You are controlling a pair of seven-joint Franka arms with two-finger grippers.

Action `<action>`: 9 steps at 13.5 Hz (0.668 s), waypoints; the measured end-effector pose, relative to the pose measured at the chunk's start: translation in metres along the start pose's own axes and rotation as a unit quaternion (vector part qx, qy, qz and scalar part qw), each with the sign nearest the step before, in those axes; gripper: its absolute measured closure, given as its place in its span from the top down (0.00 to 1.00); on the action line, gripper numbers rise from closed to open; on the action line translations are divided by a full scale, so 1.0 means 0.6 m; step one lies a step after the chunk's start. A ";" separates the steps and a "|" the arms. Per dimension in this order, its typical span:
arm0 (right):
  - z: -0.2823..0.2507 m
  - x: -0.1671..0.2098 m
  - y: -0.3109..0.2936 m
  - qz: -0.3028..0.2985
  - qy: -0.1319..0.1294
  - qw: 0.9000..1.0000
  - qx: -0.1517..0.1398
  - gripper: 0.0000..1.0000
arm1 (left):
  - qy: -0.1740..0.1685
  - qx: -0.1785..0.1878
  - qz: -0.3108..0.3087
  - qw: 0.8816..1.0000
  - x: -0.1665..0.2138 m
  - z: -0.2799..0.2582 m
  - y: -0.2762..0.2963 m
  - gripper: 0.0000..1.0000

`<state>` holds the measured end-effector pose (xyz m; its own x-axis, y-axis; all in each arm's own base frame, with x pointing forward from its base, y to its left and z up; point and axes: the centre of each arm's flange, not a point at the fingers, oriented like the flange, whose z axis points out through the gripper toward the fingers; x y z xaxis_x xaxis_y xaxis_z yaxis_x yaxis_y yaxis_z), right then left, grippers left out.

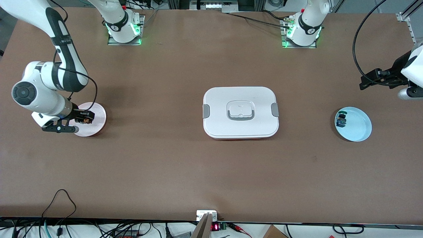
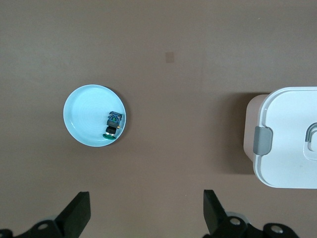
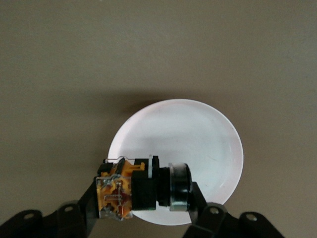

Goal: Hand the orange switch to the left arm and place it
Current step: 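Close the right gripper on the orange switch, then lift the orange switch with the right gripper over the white box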

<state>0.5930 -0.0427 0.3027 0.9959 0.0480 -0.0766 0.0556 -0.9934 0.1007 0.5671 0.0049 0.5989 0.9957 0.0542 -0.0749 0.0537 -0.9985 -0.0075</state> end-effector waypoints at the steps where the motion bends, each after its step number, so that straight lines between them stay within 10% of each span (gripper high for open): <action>1: -0.030 0.006 -0.005 -0.032 0.009 0.999 -0.001 0.73 | 0.000 0.000 0.000 1.000 0.000 0.000 0.000 1.00; 9: -0.205 0.005 -0.168 -0.186 0.058 0.980 0.033 0.73 | 0.000 0.000 0.000 1.000 0.000 0.000 0.000 1.00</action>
<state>0.5994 0.0702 0.4146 0.9089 0.4165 0.0184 0.4161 -0.9090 0.0225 0.5671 0.0051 0.5990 0.9957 0.0545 -0.0749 0.0541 -0.9985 -0.0075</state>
